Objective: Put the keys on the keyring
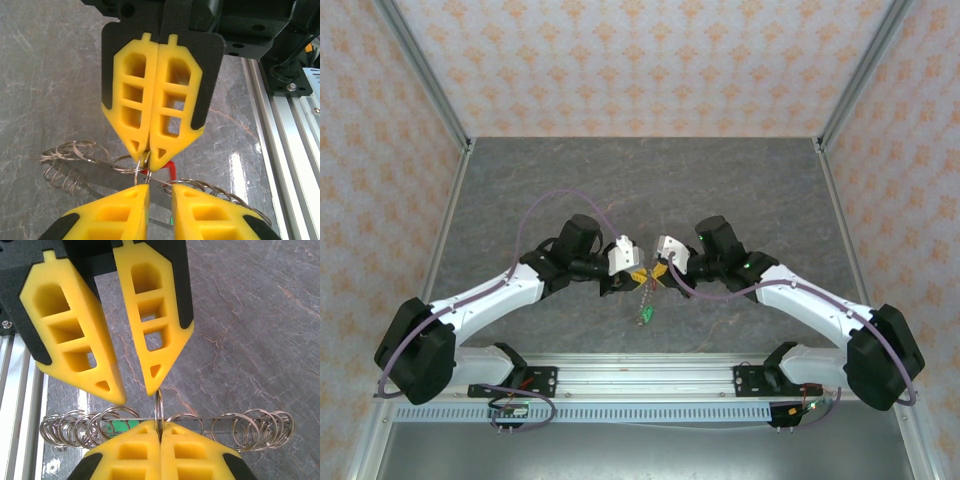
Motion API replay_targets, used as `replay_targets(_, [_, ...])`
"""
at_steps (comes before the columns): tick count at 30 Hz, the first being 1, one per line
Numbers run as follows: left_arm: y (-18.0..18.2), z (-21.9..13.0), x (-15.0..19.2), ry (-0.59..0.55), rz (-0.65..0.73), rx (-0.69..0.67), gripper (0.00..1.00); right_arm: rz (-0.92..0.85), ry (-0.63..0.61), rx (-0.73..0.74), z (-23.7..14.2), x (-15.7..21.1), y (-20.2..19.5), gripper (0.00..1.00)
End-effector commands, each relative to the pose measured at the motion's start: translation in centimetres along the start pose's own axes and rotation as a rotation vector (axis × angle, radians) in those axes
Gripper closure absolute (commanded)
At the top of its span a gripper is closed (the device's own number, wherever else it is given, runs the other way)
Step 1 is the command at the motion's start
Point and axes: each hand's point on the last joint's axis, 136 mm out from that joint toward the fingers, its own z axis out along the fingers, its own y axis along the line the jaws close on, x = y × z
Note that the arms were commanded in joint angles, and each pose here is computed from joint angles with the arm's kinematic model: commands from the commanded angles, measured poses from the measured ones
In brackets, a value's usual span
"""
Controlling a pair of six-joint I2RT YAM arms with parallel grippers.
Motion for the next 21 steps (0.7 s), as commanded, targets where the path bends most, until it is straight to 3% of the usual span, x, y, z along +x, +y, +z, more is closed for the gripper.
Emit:
replay_targets(1, [0.3, -0.2, -1.0, -0.001, 0.038, -0.014, 0.81, -0.063, -0.071, 0.011, -0.7, -3.1, -0.1, 1.0])
replay_targets(8, [0.4, 0.1, -1.3, -0.007, 0.038, -0.001, 0.81, -0.071, -0.098, -0.005, -0.5, -3.7, 0.4, 1.0])
replay_targets(21, [0.9, -1.3, -1.2, -0.035, 0.033, -0.108, 0.81, -0.04, -0.061, 0.049, -0.1, -2.3, -0.4, 1.0])
